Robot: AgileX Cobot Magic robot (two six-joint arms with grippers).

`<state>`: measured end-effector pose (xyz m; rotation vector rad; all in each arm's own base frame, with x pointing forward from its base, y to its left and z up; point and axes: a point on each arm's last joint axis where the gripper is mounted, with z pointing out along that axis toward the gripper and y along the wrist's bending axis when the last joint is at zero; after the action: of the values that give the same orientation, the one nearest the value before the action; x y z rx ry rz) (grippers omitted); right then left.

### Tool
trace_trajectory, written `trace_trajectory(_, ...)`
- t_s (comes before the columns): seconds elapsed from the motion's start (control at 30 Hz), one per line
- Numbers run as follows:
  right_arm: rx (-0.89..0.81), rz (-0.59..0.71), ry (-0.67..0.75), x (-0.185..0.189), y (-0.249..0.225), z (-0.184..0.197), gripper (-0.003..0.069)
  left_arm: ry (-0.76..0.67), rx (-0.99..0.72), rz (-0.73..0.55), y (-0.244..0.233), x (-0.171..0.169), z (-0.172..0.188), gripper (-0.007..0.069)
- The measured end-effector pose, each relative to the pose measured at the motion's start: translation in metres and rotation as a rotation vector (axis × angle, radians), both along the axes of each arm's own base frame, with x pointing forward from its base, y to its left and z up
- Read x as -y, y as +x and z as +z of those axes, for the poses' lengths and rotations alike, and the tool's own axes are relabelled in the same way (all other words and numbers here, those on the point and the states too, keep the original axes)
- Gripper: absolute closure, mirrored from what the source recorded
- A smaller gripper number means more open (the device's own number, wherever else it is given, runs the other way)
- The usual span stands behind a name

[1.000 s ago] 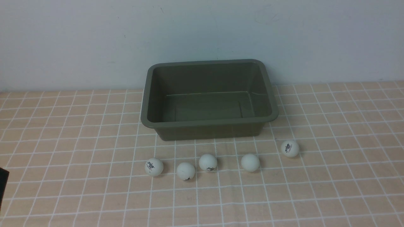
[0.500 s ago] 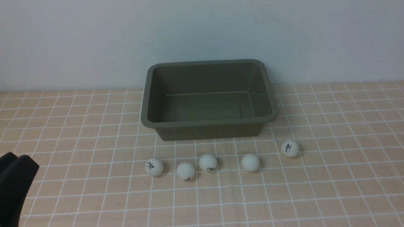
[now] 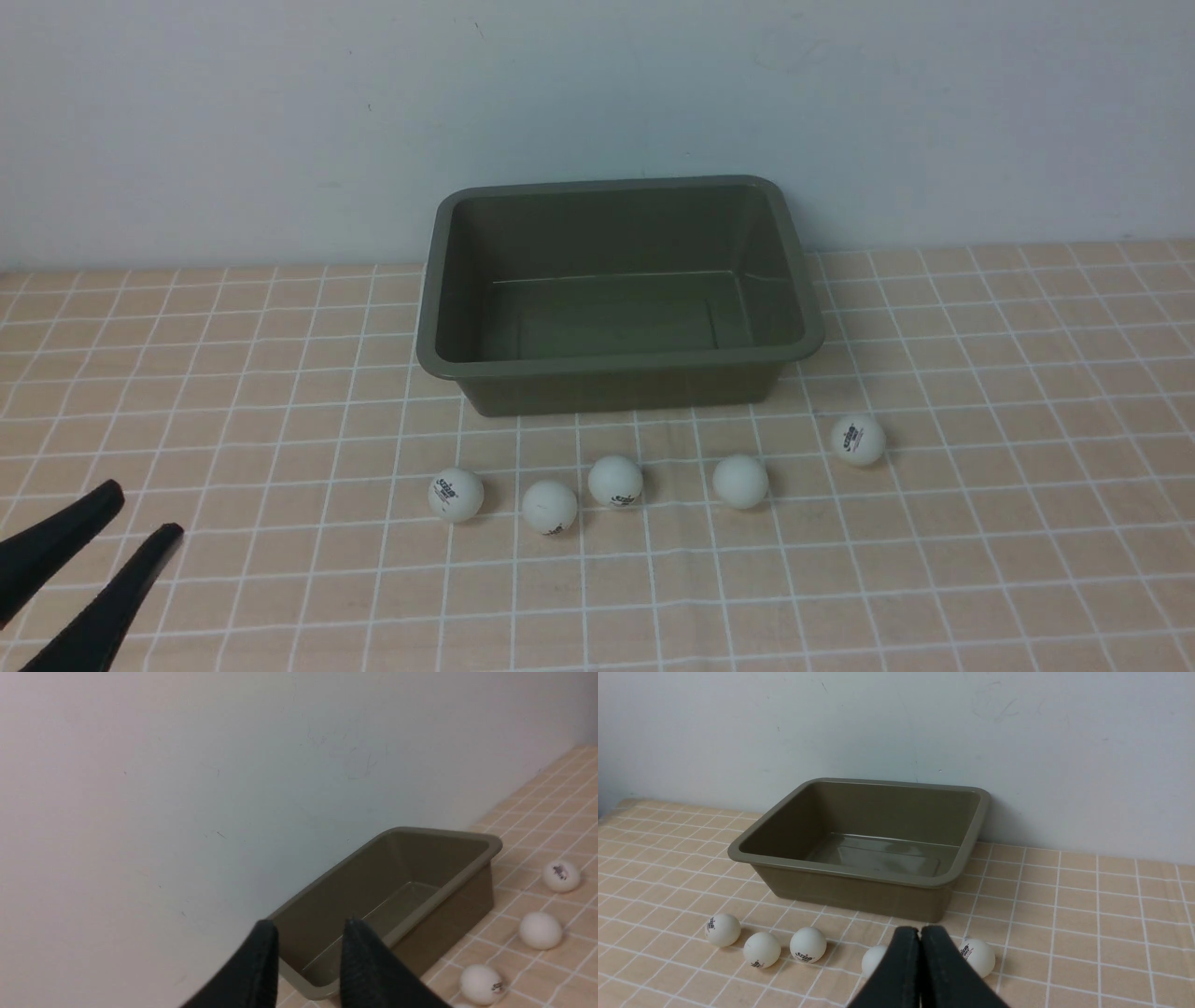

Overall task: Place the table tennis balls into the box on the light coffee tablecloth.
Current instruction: 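Reach for and grasp a ping pong ball on the table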

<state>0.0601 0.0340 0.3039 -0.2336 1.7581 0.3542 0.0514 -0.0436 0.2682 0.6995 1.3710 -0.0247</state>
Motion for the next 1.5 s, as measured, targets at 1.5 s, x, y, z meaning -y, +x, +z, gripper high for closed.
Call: trace_trajectory(1.5,-0.026,0.025,-0.004,-0.002,-0.001,-0.002,0.0667,-0.371,-0.45,0.694,0.007,-0.056,-0.014,0.0481)
